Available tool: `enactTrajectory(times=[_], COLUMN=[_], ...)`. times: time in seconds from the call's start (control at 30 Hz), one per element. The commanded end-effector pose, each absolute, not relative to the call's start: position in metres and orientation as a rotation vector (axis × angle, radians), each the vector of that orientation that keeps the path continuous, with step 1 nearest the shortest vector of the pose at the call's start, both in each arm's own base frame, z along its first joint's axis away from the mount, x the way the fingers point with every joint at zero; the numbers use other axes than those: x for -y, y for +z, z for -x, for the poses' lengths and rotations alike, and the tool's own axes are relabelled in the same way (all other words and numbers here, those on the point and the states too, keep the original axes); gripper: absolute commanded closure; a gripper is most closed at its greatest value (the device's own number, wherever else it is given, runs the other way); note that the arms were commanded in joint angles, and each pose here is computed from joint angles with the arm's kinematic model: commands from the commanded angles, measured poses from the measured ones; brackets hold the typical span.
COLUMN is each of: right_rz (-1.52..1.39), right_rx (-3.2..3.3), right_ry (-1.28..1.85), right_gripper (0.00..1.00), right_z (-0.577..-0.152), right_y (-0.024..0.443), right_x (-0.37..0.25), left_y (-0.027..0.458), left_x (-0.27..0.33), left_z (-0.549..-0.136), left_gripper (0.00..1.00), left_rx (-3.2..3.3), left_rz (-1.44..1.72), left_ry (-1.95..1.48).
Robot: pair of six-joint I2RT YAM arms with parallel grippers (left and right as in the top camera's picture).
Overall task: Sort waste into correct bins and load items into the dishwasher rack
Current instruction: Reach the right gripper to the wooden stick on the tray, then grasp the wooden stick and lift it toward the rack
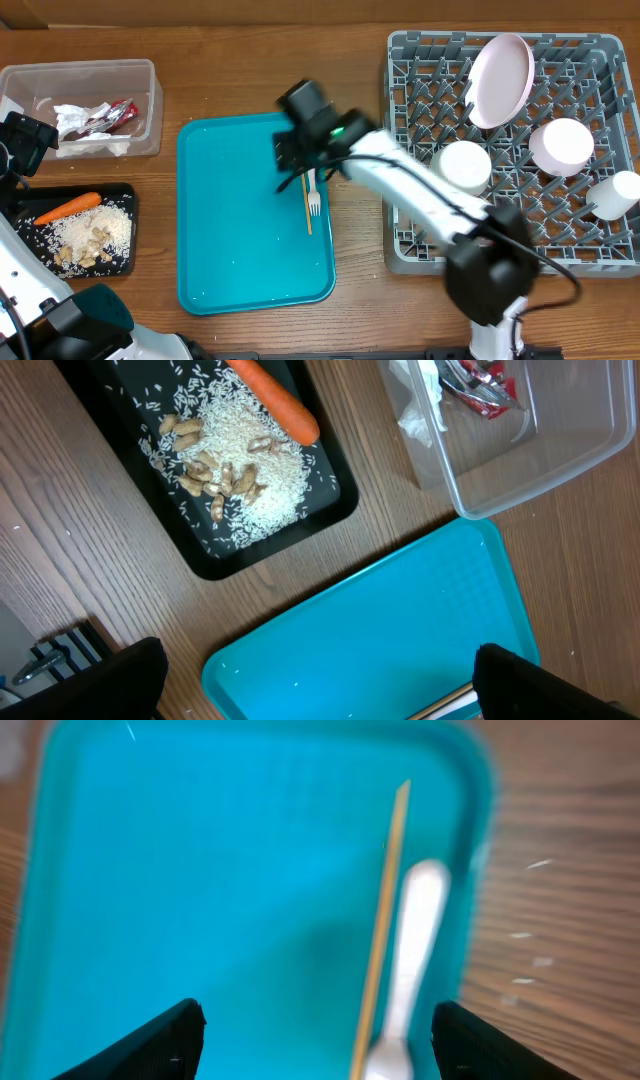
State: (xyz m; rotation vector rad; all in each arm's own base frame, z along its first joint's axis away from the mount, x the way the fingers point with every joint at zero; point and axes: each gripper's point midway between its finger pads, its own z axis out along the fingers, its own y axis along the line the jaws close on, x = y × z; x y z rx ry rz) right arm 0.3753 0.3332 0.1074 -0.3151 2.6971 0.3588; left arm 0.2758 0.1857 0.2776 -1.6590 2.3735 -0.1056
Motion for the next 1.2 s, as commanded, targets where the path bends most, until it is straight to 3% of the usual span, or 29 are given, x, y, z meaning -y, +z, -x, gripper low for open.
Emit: enactTrajectory(times=[0.0,0.47,0.9,1.0,1.07,1.17], right_rz=[0.260,0.191,0.143,0.149,0.151,0.151], right_rx=[-2.700,-2.794,-2.836,-2.856,-2.863,-2.862], right_ry=[0.240,0.130,0.096,0.103,0.112,0.111], right_gripper=[0.25,0.30,0.32,0.42,0.58,0.75], right_z=[-0.373,-0.362,-0.357,-0.354,-0.352,-0.352], right_y=[0.081,0.019,-0.002,-0.008,-0.009,-0.009], right_x=[-0.342,-0.345,-0.341,-0.342,-0.343,-0.343], left_y=[0.275,0.275,0.275,0.275,0.275,0.275], left_x=[-0.187,-0.187,-0.187,-0.187,-0.187,-0.187], left_z=[-0.275,-0.275,-0.275,-0.275,-0.275,-0.275], left_gripper=[0.00,0.00,0.00,0.00,0.00,0.00], left_rx=[-2.370,-2.370,-2.370,-2.370,-2.370,-2.370], left_rz=[1.679,1.678,1.678,1.679,1.678,1.678], left_ry=[-0.097,-0.097,-0.097,-0.097,-0.097,-0.097])
